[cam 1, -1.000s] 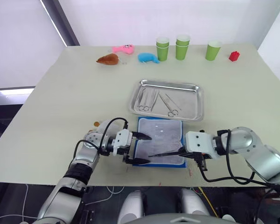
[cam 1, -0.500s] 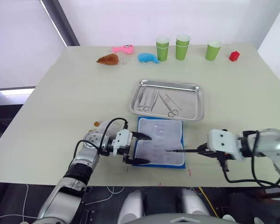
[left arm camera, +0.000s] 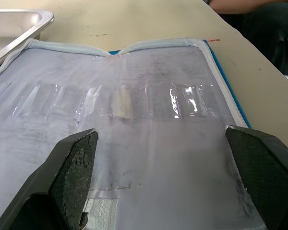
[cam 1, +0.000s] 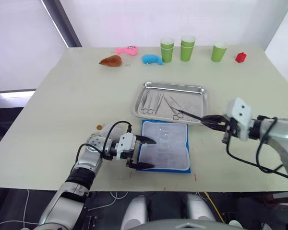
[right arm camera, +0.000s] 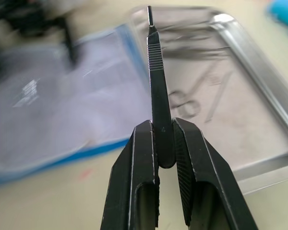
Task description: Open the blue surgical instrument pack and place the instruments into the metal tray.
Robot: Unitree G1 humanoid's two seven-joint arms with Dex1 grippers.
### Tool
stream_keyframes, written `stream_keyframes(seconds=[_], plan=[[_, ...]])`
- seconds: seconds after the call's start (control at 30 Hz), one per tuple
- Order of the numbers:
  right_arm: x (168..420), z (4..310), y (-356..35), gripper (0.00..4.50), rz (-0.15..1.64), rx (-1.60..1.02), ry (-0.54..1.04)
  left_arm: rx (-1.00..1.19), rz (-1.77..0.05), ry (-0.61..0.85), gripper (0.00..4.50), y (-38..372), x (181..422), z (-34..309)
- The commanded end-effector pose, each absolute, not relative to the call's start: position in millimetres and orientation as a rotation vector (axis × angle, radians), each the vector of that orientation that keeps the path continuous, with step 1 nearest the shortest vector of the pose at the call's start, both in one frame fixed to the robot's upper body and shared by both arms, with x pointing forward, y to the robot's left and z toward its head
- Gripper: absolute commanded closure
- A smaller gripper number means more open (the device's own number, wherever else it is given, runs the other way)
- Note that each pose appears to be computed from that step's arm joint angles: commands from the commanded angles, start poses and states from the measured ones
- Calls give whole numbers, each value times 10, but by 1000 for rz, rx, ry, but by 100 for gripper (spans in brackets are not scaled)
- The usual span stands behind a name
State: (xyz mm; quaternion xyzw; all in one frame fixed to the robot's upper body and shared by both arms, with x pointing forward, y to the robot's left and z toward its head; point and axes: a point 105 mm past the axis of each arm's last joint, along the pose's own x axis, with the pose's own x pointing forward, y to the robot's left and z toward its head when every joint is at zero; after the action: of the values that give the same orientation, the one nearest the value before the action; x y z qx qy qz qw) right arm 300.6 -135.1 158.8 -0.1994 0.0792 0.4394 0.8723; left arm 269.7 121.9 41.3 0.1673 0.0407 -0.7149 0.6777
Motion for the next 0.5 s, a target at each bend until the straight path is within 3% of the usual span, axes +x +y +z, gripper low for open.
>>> stream_keyframes(seconds=[0.03, 0.23, 0.5], plan=[[3263, 1635, -1269, 447, 797, -354, 156, 328, -1631, 412, 0, 1360, 2371, -196], [3644, 1549, -1243, 447, 625, -273, 229, 329, -1622, 414, 0, 1377, 2367, -195], [3965, 1327, -1247, 447, 463, -266, 332, 330, -1614, 416, 0, 1404, 2362, -189]])
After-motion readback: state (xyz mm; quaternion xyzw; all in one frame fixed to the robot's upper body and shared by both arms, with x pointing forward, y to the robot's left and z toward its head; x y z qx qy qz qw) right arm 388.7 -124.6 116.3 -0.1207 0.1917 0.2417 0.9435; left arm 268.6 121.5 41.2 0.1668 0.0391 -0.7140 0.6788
